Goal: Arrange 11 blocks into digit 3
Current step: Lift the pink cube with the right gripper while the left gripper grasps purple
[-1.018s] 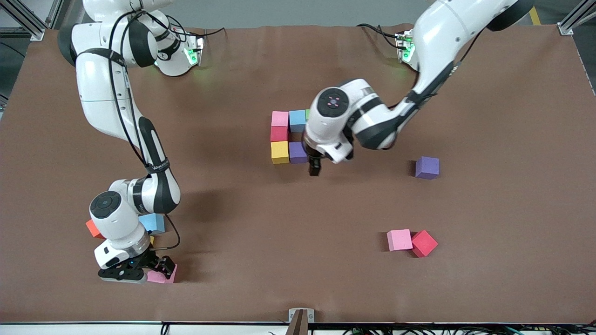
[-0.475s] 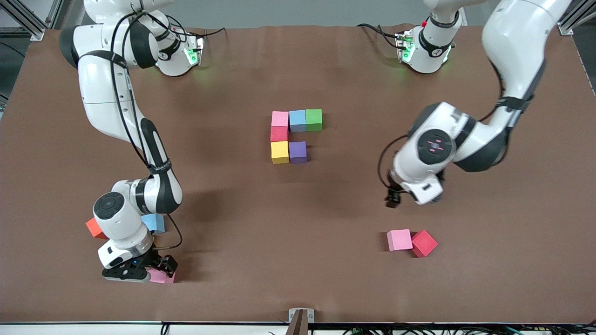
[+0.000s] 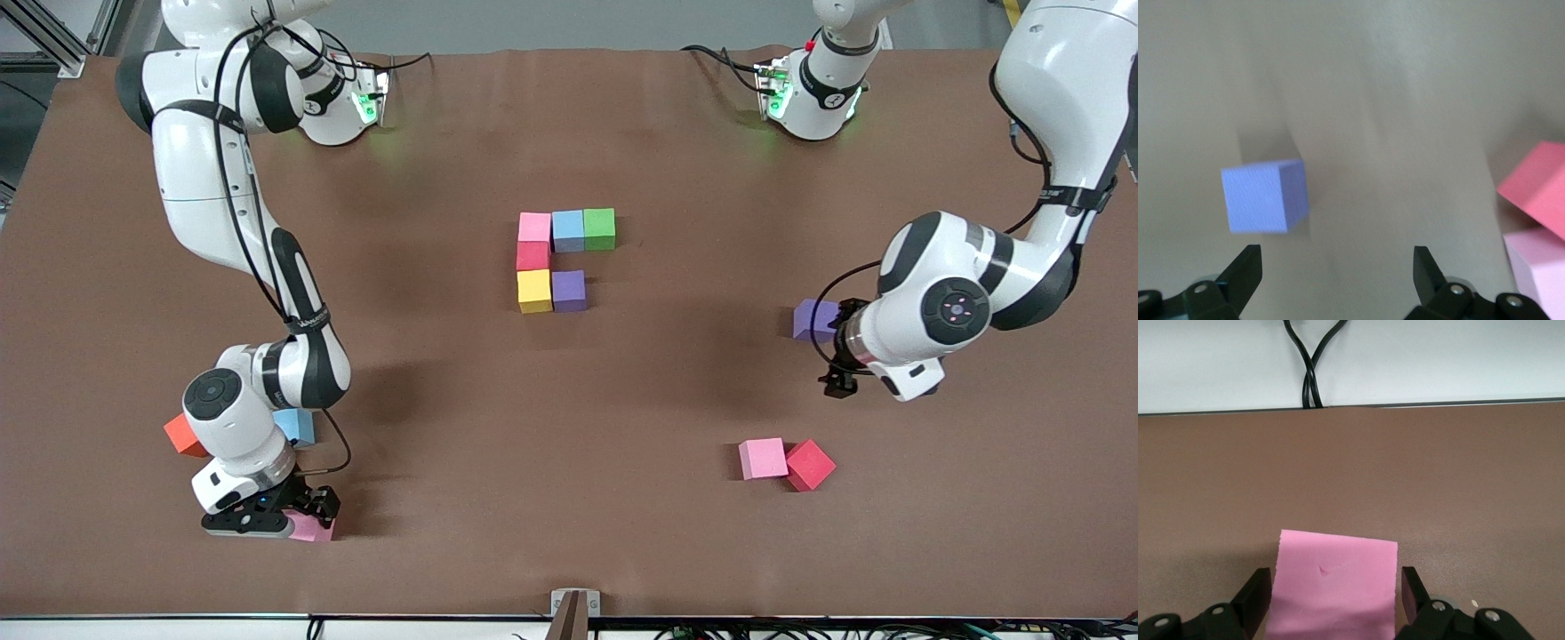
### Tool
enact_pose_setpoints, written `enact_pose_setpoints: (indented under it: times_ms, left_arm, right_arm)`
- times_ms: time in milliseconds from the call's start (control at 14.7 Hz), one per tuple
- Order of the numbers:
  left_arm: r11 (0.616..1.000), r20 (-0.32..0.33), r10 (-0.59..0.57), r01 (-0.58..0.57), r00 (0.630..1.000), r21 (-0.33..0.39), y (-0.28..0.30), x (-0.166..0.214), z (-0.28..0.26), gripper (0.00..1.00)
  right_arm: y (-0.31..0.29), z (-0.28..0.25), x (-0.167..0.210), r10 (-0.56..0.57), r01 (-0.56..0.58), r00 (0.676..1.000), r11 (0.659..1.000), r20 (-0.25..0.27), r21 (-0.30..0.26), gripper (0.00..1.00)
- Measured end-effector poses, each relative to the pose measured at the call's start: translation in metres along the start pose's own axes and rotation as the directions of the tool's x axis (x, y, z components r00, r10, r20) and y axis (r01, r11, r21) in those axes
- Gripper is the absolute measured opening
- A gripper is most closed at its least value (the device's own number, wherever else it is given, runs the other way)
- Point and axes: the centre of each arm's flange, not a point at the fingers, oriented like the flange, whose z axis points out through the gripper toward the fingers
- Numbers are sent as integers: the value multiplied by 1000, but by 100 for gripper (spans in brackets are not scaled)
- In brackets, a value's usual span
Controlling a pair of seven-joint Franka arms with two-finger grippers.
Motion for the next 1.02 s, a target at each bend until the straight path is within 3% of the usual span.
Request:
enact_pose_setpoints:
  times_ms: [136, 204, 339, 814, 1018]
  left_arm:
    - [1000, 16, 4, -4, 1000, -8, -10, 14, 17, 100]
    - [1000, 25, -1, 1, 1000, -10, -15, 19, 27, 100]
    - [1000, 45, -15, 16, 999, -23, -26, 28, 47, 100]
    - [999, 77, -29, 30, 997, -16, -56, 32, 86, 100]
    - [1000, 48, -19, 20, 999, -21, -61, 27, 77, 100]
  right_arm:
    - [-2, 0, 0, -4, 4, 1000, 1000, -1, 1, 78]
    - [-2, 0, 0, -11, 11, 1000, 1000, -1, 1, 78]
    - [-2, 0, 0, -31, 31, 1000, 1000, -2, 1, 62]
    - [-25, -5, 0, -67, 67, 998, 998, 1, 16, 56]
    - [-48, -20, 3, -90, 88, 991, 996, 97, 29, 56]
